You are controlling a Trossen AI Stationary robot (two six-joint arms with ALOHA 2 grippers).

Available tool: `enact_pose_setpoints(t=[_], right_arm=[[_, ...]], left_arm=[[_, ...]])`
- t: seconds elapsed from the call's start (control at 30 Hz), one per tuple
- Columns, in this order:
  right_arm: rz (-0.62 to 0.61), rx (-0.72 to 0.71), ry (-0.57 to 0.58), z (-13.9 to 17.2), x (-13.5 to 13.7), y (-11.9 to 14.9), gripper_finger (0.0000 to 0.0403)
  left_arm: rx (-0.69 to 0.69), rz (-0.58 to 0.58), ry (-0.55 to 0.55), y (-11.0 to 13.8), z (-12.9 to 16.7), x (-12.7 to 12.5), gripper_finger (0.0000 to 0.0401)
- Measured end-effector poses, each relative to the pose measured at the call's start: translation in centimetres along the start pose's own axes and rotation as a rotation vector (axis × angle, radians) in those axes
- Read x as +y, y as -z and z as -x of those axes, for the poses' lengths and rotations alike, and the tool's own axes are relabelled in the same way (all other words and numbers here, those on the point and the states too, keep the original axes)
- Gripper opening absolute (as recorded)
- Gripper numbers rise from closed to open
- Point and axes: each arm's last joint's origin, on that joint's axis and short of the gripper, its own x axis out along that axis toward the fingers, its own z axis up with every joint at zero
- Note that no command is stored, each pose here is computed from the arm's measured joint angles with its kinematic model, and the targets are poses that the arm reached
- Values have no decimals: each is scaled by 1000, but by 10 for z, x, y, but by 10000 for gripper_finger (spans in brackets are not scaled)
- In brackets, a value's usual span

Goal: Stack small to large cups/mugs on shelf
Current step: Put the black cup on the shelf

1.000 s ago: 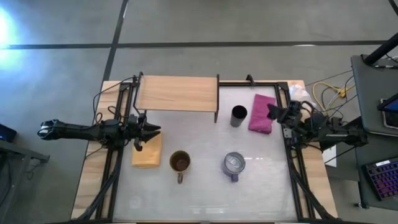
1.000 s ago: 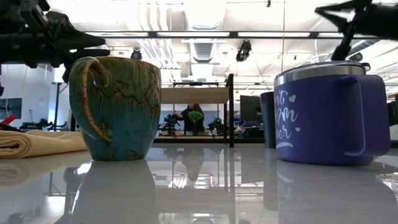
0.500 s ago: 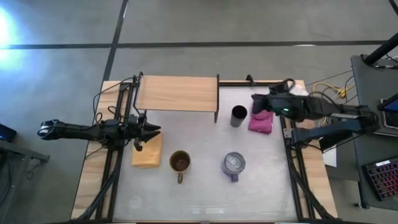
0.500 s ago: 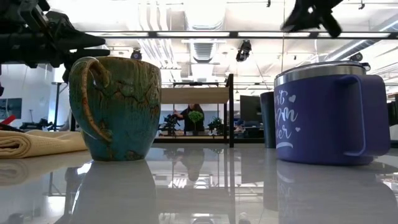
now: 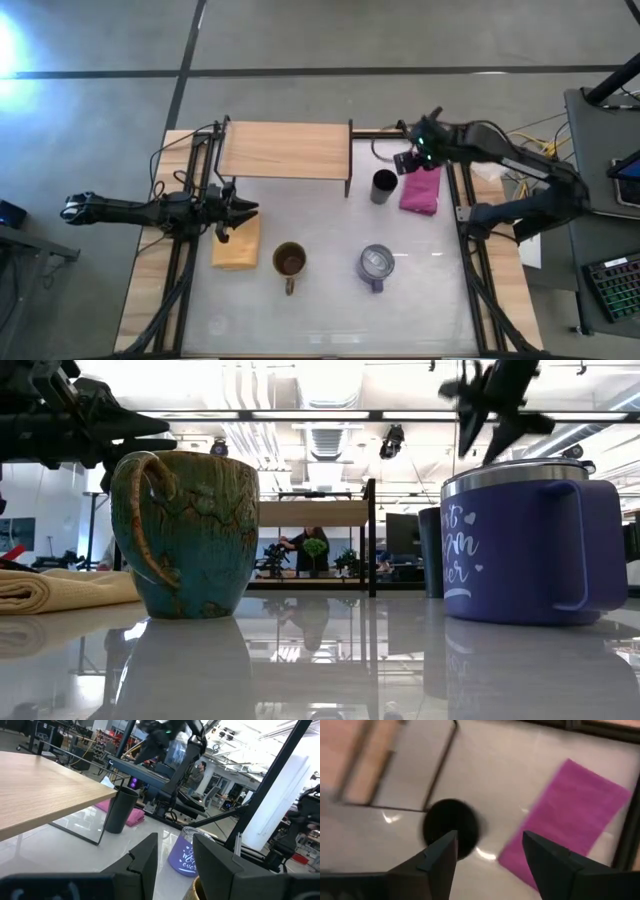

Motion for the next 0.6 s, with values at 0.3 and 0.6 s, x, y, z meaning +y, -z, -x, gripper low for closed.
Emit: enact_pose_setpoints(t=[0.3,0.6], right_arm=[[39,162,36,-47,-14,-33,219],[142,306,48,-85,9,-27,219]], left_arm=[[0,0,0,0,0,0,109],[1,0,0,0,0,0,109]])
